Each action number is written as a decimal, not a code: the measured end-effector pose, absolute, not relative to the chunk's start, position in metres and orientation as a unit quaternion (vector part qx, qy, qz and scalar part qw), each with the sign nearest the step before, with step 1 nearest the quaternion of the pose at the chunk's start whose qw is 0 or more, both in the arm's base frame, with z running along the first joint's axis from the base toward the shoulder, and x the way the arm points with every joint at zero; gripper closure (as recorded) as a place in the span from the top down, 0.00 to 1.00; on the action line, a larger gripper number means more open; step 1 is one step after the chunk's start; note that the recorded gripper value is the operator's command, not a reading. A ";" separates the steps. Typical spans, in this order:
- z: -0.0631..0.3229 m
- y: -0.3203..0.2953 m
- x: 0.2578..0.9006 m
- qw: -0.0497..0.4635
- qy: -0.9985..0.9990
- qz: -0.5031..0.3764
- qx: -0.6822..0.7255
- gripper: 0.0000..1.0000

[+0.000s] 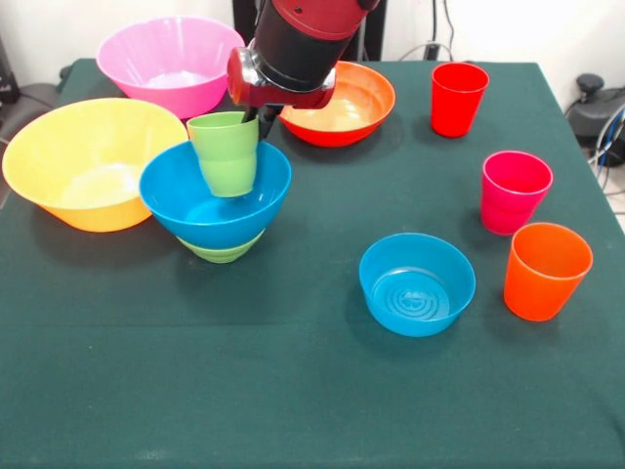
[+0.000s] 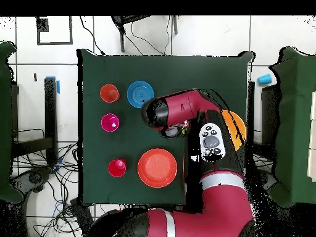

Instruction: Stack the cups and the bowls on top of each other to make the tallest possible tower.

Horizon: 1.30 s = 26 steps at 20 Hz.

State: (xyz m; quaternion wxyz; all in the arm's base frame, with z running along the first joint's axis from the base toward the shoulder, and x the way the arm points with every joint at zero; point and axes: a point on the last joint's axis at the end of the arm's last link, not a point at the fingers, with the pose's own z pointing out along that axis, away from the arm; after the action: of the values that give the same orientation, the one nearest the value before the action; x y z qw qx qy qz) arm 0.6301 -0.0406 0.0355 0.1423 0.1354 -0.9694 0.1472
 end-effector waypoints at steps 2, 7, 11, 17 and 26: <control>0.036 -0.041 0.630 0.142 -0.969 0.149 0.137 0.00; 0.036 -0.043 0.632 0.140 -0.968 0.153 0.140 0.00; 0.037 -0.044 0.635 0.137 -0.968 0.155 0.139 0.00; 0.039 -0.045 0.641 0.131 -0.969 0.156 0.138 0.00; 0.039 -0.044 0.642 0.130 -0.969 0.156 0.138 0.00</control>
State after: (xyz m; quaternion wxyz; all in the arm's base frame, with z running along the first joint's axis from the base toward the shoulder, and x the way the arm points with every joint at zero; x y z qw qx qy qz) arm 0.6417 -0.0445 0.0387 0.1302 0.1375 -0.9694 0.1559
